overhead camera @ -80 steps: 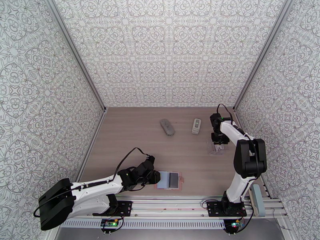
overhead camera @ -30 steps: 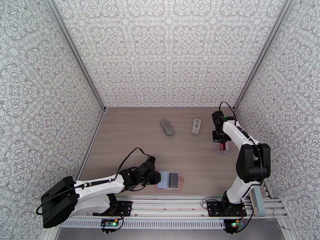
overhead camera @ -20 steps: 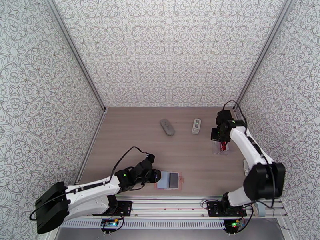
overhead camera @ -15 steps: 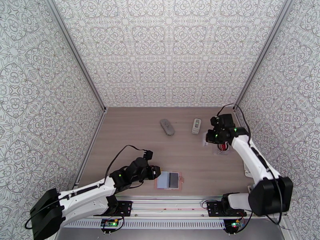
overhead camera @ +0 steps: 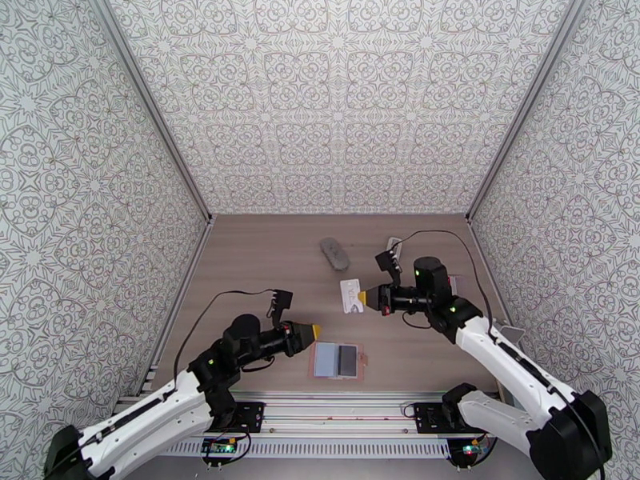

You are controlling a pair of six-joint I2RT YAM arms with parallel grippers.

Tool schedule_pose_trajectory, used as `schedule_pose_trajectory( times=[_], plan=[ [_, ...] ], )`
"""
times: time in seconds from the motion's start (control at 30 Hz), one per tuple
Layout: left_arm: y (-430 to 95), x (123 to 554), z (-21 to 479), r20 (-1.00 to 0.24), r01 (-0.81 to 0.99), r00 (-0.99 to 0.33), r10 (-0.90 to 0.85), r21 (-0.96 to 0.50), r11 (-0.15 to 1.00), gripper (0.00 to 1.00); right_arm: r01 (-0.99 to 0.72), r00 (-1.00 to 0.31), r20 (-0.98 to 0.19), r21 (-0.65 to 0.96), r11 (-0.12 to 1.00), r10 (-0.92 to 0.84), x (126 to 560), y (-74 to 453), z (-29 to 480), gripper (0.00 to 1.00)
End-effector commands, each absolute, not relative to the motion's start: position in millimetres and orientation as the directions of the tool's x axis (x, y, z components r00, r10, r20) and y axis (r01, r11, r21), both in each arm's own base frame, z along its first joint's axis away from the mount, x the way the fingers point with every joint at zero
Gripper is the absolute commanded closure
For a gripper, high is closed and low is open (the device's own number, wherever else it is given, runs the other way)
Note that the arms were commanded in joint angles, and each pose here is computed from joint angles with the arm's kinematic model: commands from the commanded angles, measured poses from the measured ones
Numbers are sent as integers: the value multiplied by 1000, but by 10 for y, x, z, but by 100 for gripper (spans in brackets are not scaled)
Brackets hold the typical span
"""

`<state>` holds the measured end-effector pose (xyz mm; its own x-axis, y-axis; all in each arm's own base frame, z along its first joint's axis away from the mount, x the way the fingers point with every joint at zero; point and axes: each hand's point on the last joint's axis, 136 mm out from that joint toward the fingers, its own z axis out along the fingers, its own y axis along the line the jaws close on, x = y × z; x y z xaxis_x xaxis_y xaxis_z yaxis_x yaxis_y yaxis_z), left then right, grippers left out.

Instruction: Put the credit cards into the card holder

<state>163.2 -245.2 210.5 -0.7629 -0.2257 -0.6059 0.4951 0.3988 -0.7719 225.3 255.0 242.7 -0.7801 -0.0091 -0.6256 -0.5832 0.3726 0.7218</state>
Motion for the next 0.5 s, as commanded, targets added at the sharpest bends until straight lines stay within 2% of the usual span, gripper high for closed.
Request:
schedule_pose_trajectory(
  times=[0.0,0.13,0.47],
  plan=[
    [-2488,1519,2262,-645,576,-734,-212,-757,308,56,-622,-770,-638,745,242,-15,2061,2689,2595,100],
    [-2501,1485,2362,-675,619,-706,-215,-736,274,54,-626,-776,-629,761,171,-46,1882,2814,2612,100],
    [-2533,1457,2444,-701,661,-678,-221,-713,234,54,-612,-791,-607,788,73,-80,1641,2971,2633,100]
  ],
)
